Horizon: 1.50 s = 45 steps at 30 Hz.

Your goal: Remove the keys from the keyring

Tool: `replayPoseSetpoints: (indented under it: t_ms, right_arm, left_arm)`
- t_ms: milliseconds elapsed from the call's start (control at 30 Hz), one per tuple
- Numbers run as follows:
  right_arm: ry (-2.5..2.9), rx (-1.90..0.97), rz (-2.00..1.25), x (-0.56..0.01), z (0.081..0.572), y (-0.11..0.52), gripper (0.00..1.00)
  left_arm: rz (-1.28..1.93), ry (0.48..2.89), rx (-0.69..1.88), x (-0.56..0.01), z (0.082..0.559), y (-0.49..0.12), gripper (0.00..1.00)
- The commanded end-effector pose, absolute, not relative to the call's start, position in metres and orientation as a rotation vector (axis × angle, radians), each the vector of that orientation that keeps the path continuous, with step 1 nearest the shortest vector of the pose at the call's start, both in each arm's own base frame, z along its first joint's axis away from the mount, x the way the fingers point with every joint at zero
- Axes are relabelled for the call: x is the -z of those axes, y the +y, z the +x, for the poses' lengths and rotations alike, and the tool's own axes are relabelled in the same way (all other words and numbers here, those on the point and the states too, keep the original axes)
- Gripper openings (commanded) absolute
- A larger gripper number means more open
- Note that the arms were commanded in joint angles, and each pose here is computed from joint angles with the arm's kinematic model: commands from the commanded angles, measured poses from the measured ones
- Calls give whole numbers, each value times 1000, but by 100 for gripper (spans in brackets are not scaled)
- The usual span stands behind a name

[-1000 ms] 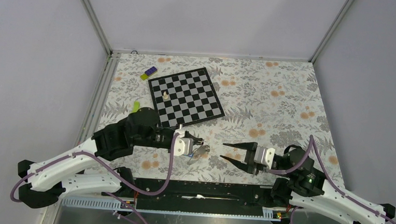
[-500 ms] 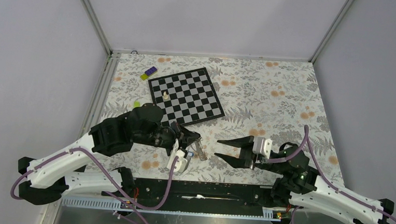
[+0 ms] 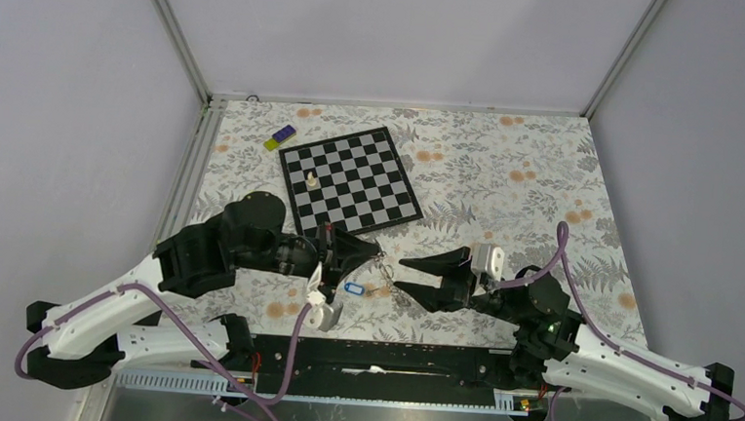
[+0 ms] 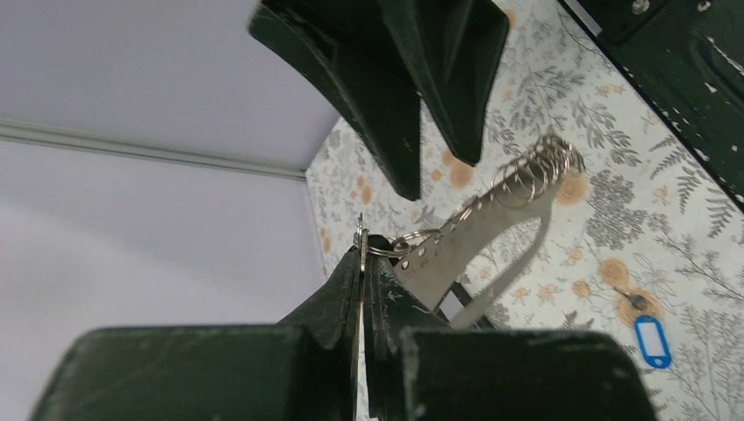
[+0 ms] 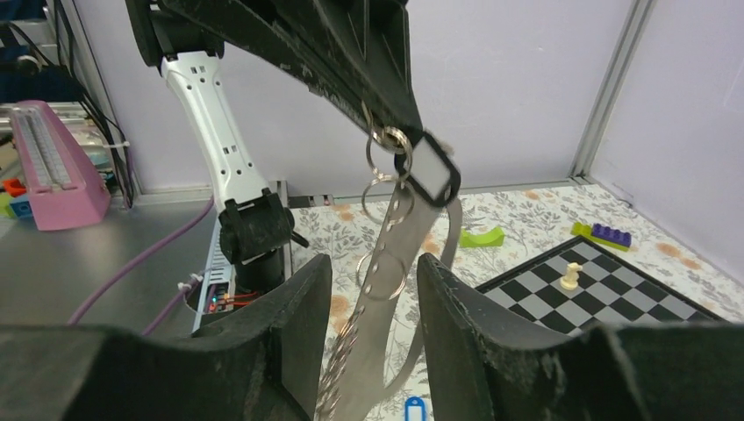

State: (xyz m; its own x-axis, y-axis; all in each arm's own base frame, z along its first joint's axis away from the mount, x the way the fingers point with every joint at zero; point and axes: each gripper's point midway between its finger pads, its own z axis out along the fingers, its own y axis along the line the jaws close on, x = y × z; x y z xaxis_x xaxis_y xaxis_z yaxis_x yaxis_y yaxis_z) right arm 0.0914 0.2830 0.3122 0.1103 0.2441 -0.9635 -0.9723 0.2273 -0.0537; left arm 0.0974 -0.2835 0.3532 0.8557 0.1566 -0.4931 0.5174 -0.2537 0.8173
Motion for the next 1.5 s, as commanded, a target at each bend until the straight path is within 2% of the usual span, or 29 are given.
replayPoseSetpoints:
  t_ms: [0,433,1067,1233,1467]
  right_arm:
    - [1013,-1172,-774,-334,94,281,48]
    - [988,-1168,-701,-348,104,285,51]
    - [916,-1130,-689,-368,105,280,45]
    - [889,-1040,-747,-370,107,276,46]
    - [776,-905,-1052,-372,80,268,45]
  left_arm:
    - [1691,369,359,-398,90,-288,0]
    - [1670,396,362,-397,97,-296,0]
    - [1674,413,372,-392,98,-299,0]
    - [1678,396,381,-392,95,-298,0]
    - [1714,339,459,-385,77,-297,0]
